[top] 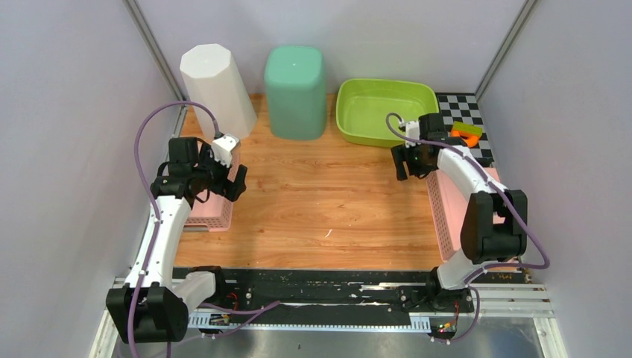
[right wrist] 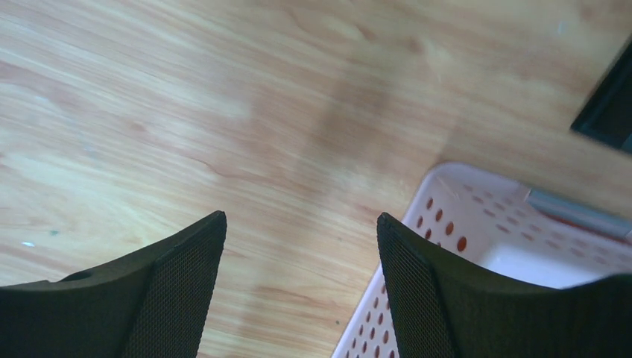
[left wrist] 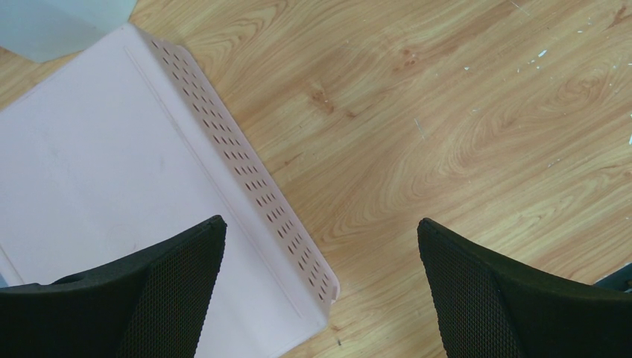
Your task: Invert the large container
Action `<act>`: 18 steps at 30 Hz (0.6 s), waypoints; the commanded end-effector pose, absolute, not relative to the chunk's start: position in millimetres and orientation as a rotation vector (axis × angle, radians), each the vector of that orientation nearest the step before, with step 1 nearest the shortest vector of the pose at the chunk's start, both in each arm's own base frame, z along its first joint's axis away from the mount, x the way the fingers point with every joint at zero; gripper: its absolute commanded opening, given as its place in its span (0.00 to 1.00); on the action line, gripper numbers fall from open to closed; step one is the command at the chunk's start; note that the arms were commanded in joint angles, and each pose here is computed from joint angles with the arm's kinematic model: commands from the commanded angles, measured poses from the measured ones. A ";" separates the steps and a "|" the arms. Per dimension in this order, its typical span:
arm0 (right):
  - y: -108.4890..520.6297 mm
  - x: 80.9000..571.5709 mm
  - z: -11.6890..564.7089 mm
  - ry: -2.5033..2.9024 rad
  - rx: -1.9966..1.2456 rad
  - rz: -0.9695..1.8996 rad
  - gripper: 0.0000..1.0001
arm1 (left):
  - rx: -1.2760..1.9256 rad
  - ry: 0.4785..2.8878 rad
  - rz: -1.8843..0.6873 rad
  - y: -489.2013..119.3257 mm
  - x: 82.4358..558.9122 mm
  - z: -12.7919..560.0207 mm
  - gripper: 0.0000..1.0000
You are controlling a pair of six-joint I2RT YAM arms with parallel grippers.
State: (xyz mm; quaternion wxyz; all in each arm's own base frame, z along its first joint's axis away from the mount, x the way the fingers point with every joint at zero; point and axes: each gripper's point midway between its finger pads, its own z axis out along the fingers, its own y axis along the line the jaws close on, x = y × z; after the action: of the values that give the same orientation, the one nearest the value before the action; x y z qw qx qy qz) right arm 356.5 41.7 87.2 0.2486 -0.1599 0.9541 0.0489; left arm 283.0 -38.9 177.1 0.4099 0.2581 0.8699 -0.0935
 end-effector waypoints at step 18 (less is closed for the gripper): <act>128.9 493.6 175.0 2.063 -1.147 -0.018 0.76 | 0.671 2.171 -0.259 -42.6 279.6 173.9 1.00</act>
State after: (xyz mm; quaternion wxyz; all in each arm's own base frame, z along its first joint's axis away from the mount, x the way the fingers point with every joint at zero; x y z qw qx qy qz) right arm 488.5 115.6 181.9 0.3939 -0.3489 0.8502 0.0178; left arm 280.7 -40.4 172.9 0.4072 0.2609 0.8698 -0.0980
